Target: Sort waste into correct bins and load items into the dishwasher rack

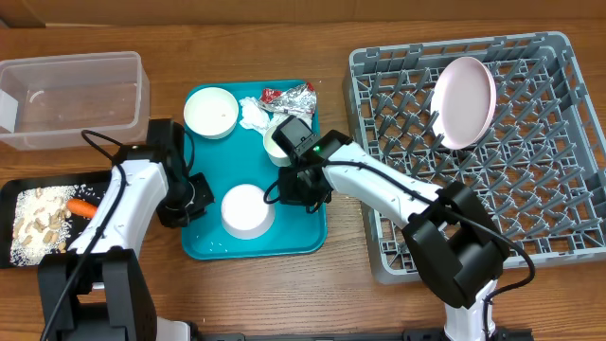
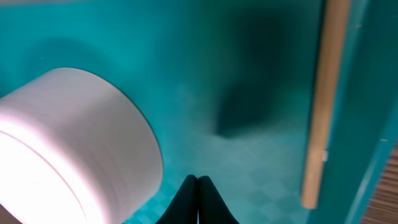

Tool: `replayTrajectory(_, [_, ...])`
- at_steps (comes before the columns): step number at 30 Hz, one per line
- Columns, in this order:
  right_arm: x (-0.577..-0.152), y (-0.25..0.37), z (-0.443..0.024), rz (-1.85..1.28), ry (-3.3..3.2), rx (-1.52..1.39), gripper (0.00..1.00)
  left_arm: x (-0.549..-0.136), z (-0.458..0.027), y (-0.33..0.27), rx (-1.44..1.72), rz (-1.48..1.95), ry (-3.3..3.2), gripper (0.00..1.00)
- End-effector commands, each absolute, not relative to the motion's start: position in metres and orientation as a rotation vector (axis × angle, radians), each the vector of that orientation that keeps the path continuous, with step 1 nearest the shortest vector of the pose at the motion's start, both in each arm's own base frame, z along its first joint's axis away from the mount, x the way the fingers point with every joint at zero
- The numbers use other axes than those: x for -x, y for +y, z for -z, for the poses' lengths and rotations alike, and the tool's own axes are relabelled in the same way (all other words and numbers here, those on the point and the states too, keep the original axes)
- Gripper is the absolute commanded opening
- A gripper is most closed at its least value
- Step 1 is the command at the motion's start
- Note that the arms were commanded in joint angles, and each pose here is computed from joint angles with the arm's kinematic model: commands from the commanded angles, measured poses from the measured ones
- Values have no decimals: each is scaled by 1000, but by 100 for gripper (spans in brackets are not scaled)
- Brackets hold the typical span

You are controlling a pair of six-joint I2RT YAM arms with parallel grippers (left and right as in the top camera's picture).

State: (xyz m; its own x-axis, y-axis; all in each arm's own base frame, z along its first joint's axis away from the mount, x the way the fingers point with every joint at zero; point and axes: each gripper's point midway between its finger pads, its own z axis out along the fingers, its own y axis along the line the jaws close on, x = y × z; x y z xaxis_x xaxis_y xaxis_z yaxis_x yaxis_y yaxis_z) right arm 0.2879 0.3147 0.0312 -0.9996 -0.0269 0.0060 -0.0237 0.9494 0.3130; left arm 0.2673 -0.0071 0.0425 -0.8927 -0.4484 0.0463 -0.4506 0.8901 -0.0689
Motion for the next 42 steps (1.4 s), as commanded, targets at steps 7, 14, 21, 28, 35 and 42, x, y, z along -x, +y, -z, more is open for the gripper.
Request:
replayTrajectory(7, [-264, 337, -18, 502, -3082, 15, 4, -264, -20, -12, -785, -130, -2983, 4])
replayTrajectory(14, [-263, 336, -15, 439, -3121, 45, 4, -268, -20, -12, -787, -142, -2999, 4])
replayTrajectory(21, [-257, 324, -12, 353, -3110, 110, 4, -271, -20, -14, -792, -158, -3007, 4])
replayTrajectory(28, [-255, 326, -12, 345, -3113, 130, 4, -273, -20, -25, -766, -163, -3023, 4])
replayTrajectory(35, [-248, 337, -13, 370, -3117, 111, 4, -273, -18, -37, -715, -161, -3042, 4])
replayTrajectory(42, [-246, 342, -13, 386, -3122, 92, 4, -271, -14, -37, -726, -161, -3040, 4])
